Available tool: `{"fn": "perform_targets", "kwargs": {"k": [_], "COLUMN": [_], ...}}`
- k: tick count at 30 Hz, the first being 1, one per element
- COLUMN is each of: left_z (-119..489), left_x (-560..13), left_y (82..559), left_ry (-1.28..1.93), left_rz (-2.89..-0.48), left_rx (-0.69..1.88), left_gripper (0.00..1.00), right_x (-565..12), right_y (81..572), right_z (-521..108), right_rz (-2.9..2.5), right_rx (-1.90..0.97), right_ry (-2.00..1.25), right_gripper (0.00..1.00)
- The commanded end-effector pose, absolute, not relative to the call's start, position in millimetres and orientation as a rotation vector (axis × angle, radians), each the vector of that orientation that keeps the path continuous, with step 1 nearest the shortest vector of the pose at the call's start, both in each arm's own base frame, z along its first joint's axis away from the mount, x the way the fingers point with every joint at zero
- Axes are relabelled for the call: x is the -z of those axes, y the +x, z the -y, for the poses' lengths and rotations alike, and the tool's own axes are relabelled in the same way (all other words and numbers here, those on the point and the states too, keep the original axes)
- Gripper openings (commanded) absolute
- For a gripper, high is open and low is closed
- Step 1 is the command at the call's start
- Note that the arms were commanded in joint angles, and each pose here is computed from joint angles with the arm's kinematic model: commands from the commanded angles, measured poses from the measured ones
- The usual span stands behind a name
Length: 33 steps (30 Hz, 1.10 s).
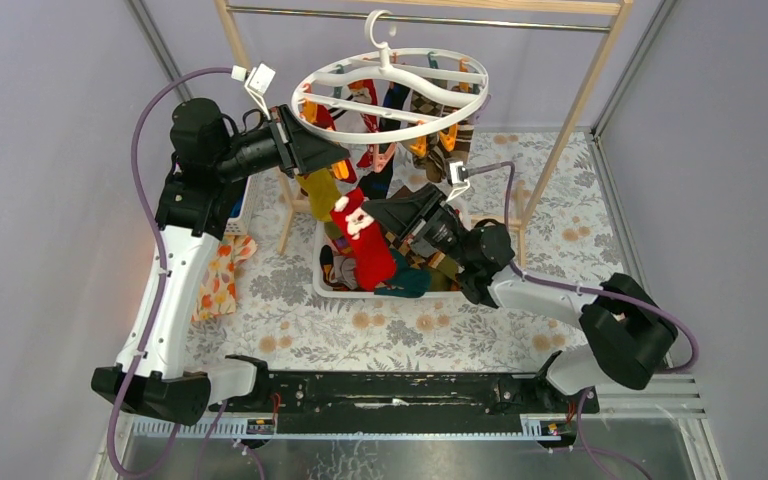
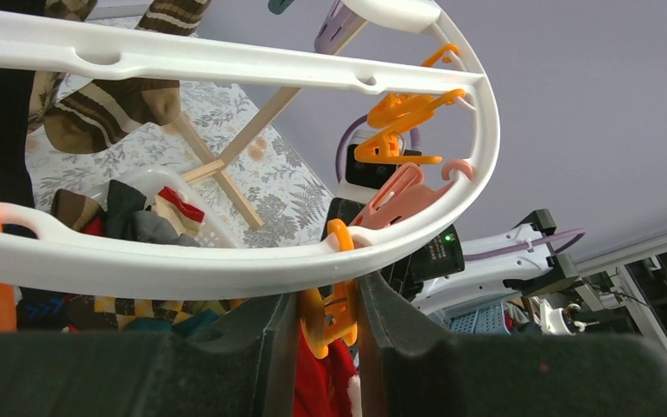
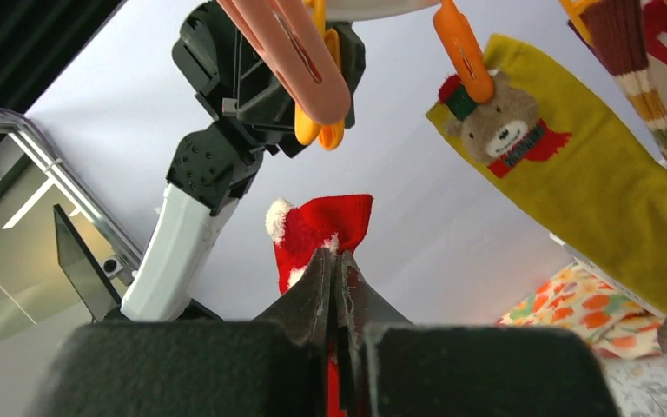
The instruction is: Clip the socks to the hanger
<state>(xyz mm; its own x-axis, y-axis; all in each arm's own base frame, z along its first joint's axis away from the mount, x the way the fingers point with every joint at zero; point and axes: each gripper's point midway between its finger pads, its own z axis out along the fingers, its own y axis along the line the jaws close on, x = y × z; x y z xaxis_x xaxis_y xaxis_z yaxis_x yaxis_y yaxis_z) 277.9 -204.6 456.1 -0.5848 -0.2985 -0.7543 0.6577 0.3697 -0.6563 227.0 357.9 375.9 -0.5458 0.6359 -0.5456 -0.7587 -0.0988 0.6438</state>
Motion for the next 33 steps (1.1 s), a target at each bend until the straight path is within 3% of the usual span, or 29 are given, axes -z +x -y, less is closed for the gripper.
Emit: {"fn": "perform_targets", "kwargs": {"k": [1,33], "left_z": [209.0,209.1], "left_x": [-472.3,-475.0], "left_y": [267.1,261.5], "left_ry": [0.398,0.425], "left_rz": [-1.658,-1.643], "left_rx": [1.397,1.398], "left_gripper": [0.0,0.0], "right_x": [-421.8,-436.7], "right_y": [221.9,231.4], "right_z": [-347.3,-363.2], "right_rz": [-0.957,-0.953], "right_rx": [-1.888,-1.92], "right_ry": [-0.149,-0.168], "right_gripper": [0.0,0.0]}}
